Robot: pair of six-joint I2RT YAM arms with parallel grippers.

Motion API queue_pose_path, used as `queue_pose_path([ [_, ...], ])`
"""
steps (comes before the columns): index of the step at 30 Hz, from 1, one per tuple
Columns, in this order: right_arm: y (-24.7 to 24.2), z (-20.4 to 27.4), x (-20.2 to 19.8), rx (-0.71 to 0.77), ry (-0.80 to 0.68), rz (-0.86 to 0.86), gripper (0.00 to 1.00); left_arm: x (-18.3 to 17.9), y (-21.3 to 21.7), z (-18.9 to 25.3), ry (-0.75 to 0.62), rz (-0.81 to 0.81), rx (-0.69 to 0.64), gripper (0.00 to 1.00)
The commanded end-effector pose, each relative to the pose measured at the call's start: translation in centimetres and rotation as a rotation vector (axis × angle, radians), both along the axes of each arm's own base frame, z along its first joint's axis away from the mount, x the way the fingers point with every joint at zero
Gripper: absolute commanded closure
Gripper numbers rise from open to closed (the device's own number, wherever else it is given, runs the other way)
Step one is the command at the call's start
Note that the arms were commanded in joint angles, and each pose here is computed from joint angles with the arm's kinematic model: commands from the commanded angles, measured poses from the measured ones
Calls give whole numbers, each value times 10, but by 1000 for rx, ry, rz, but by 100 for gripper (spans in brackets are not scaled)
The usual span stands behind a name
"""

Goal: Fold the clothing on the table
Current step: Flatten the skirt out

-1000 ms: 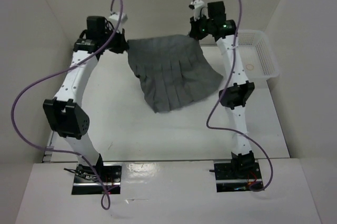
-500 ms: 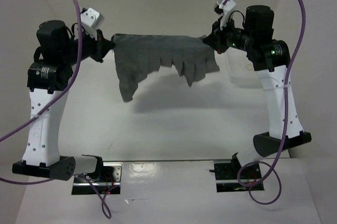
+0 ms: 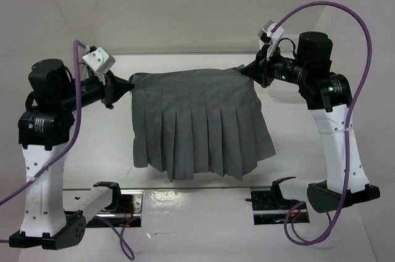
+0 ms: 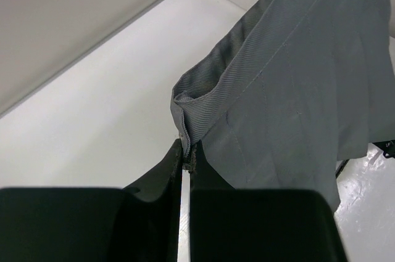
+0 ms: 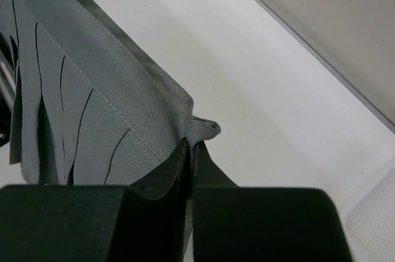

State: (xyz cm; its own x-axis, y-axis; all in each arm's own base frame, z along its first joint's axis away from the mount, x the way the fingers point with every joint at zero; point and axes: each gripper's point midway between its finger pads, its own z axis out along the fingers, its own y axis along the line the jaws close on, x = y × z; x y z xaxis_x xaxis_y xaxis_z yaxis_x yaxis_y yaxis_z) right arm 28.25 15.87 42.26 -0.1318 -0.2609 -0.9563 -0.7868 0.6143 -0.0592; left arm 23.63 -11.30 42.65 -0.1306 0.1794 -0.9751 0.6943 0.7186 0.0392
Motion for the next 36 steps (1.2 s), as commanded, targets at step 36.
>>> queue_pose_path([
  [36, -25, -19, -48, -46, -24, 54, 100, -34, 31, -55, -14, 130, 72, 100],
])
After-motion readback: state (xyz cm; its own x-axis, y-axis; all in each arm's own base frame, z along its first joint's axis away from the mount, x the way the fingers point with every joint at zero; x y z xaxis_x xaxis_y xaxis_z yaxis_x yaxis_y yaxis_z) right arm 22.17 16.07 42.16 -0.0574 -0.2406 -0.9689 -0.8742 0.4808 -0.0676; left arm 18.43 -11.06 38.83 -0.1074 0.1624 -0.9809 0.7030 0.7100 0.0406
